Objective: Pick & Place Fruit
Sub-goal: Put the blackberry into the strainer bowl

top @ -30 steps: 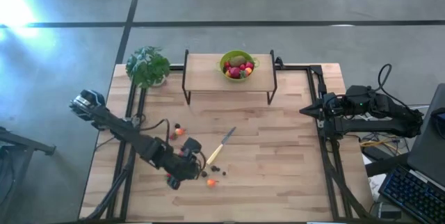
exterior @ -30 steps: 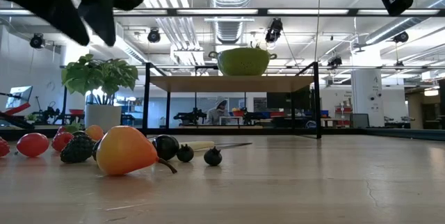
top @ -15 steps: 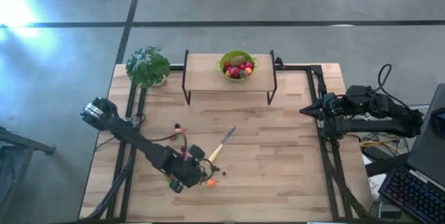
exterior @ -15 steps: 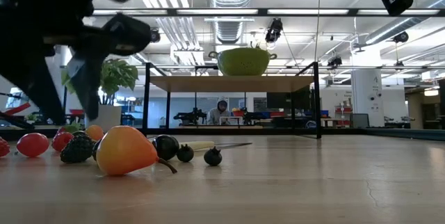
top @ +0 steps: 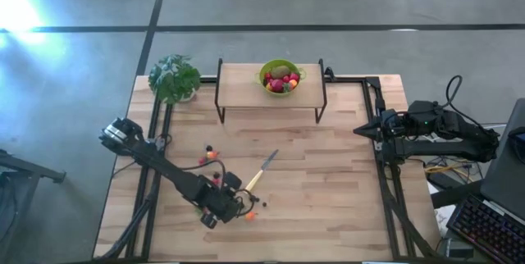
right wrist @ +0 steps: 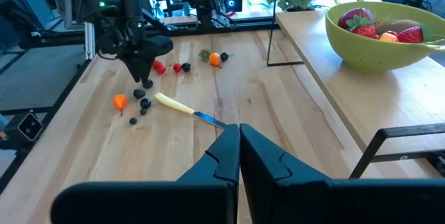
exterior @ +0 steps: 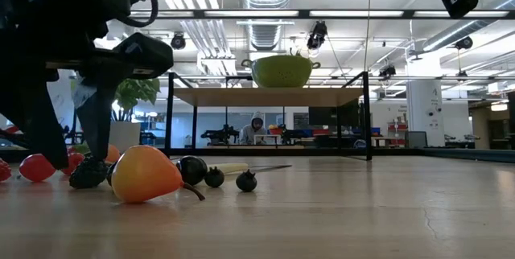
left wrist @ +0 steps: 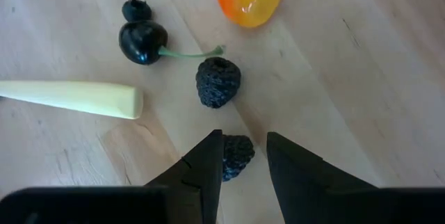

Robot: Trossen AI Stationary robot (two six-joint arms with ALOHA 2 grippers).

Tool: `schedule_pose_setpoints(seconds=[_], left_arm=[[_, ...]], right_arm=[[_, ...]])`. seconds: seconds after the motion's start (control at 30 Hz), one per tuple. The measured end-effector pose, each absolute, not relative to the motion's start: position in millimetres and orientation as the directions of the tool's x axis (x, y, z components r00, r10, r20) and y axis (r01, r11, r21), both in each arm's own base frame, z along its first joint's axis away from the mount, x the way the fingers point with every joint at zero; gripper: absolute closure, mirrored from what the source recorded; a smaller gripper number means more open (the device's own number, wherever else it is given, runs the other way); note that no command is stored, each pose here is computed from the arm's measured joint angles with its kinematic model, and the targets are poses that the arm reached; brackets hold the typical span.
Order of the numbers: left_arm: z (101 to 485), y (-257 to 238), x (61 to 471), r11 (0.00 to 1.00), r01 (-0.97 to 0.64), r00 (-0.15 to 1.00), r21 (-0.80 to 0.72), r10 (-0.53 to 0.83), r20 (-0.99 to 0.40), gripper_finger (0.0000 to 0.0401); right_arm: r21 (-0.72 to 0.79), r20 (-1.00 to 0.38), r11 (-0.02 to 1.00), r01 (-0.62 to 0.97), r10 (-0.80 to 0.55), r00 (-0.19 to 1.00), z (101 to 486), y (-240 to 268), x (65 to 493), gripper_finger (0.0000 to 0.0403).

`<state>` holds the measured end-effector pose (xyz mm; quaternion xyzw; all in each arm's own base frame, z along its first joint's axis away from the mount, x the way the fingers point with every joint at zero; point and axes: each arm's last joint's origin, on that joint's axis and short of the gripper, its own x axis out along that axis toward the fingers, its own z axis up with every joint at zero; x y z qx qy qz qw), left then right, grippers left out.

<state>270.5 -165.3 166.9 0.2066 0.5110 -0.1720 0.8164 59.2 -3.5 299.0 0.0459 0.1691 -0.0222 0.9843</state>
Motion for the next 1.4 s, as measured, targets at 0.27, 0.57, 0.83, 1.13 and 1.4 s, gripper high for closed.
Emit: schedule_pose_setpoints(seconds=[0.27,0.57,0.83,1.13,1.4], left_arm=[[173,-166,272,0.859,0.486,0.435,0.159,-0.080,-0.897,0.0237],[171,-165,271,0.838,0.514,0.424,0.183,-0.063,-0.904,0.0222],[163,-165,272,0.835,0.515,0.407,0.193,-0.040,-0.913,0.0222],[150,-168,276,0.824,0.530,0.385,0.199,-0.025,-0.923,0.0224],[152,-168,276,0.825,0.531,0.387,0.194,-0.033,-0.922,0.0258]], right_arm=[[0.083,-0.335,0.995,0.059,-0.028,0.942,299,-4,59,0.0394],[0.083,-0.335,0.995,0.059,-0.028,0.942,299,-4,59,0.0394],[0.083,-0.335,0.995,0.059,-0.028,0.942,299,-4,59,0.0394],[0.083,-0.335,0.995,0.059,-0.028,0.942,299,-4,59,0.0394],[0.083,-0.335,0.995,0.059,-0.028,0.942,299,-4,59,0.0394]])
